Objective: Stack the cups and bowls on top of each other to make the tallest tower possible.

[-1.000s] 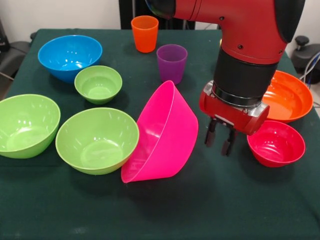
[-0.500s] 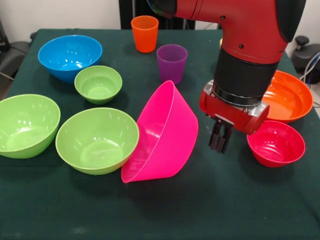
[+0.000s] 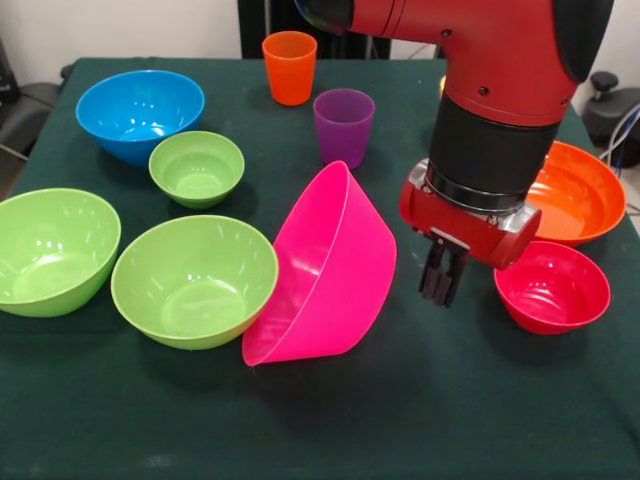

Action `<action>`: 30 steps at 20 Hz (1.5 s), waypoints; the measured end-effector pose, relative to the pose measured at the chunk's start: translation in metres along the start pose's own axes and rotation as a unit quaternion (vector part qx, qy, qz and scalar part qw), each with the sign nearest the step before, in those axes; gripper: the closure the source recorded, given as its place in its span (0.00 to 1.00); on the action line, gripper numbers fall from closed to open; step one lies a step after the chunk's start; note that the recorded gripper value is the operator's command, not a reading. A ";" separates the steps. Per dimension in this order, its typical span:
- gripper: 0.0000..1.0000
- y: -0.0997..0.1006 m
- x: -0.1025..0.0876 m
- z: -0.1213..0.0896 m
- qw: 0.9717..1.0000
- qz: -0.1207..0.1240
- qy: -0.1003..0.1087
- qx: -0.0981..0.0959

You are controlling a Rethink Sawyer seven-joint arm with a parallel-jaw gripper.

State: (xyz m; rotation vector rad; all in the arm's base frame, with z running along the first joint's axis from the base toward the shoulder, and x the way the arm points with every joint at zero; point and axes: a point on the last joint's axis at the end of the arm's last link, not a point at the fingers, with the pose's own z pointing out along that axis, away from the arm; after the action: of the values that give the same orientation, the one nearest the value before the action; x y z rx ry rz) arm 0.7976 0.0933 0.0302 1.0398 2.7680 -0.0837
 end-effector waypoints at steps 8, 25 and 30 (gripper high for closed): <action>1.00 0.006 -0.017 -0.012 1.000 0.004 -0.012 -0.008; 1.00 -0.009 -0.056 -0.036 1.000 0.026 -0.008 0.001; 1.00 -0.014 -0.073 -0.038 0.999 0.035 -0.017 -0.003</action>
State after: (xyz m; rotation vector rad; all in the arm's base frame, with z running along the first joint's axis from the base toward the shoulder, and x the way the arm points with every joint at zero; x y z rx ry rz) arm 0.8367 0.0396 0.0813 1.1220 2.6973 -0.0824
